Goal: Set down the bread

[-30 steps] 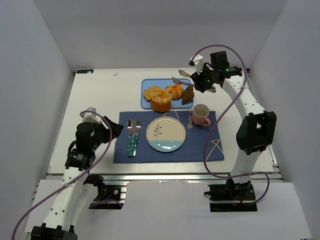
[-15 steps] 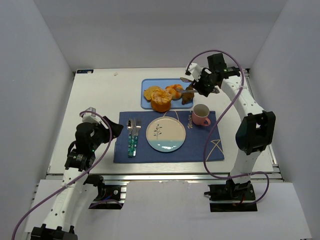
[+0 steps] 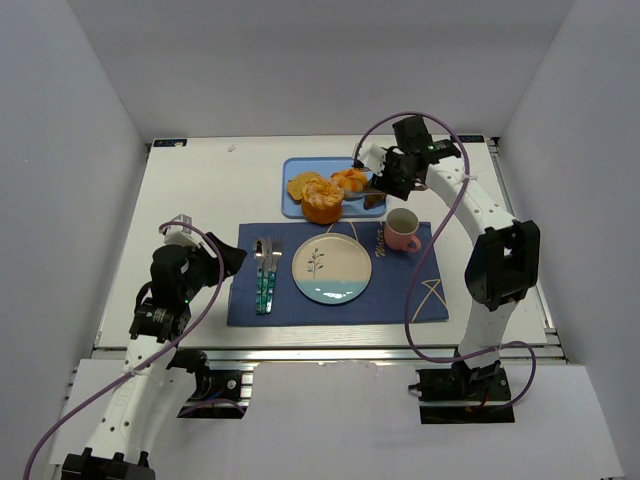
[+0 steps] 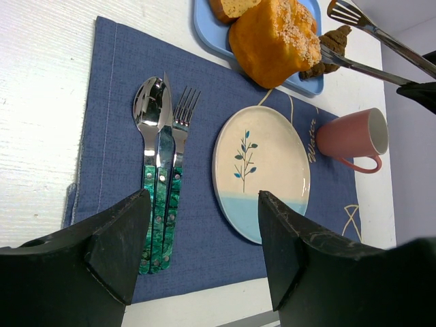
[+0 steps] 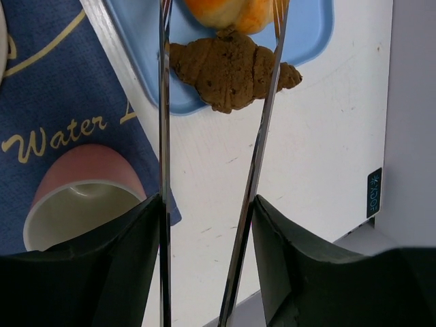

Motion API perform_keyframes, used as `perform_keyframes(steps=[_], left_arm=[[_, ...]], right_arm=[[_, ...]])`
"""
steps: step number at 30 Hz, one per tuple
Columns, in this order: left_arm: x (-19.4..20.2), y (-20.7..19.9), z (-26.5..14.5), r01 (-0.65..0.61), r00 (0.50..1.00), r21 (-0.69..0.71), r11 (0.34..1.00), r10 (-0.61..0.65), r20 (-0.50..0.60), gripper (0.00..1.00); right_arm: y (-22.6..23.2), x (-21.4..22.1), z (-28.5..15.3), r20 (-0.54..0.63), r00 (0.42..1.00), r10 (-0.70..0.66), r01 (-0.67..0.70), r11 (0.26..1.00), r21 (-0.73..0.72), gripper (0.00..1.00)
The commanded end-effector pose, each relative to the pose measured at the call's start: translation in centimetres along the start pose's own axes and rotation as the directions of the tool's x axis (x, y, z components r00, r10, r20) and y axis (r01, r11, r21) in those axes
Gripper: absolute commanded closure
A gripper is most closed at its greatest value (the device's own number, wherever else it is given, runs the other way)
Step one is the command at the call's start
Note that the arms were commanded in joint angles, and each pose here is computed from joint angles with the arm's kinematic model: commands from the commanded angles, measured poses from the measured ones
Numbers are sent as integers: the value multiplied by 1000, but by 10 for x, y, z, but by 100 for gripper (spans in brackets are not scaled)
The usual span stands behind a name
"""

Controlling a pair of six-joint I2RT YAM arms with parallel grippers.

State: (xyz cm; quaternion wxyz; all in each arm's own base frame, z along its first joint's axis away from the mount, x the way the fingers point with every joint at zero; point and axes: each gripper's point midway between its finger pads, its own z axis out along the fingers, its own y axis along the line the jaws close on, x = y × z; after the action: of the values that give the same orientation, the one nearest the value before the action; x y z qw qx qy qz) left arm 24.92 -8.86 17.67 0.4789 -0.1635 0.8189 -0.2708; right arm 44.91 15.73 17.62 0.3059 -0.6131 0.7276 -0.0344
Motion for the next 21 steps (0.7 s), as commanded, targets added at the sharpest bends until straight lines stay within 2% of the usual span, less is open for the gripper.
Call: perform_keyframes(steps=[1,21], left_arm=[[-3,1,-1,2,1000,-4,1000,-2,18,26],[-1,3,1,4,1000,-6,1000,-4,13,26]], right_arm=[[-10,1,4,-22,998,-65,66,997,43,41],[-9,-7,25,-60,981,-185,190,976,105,42]])
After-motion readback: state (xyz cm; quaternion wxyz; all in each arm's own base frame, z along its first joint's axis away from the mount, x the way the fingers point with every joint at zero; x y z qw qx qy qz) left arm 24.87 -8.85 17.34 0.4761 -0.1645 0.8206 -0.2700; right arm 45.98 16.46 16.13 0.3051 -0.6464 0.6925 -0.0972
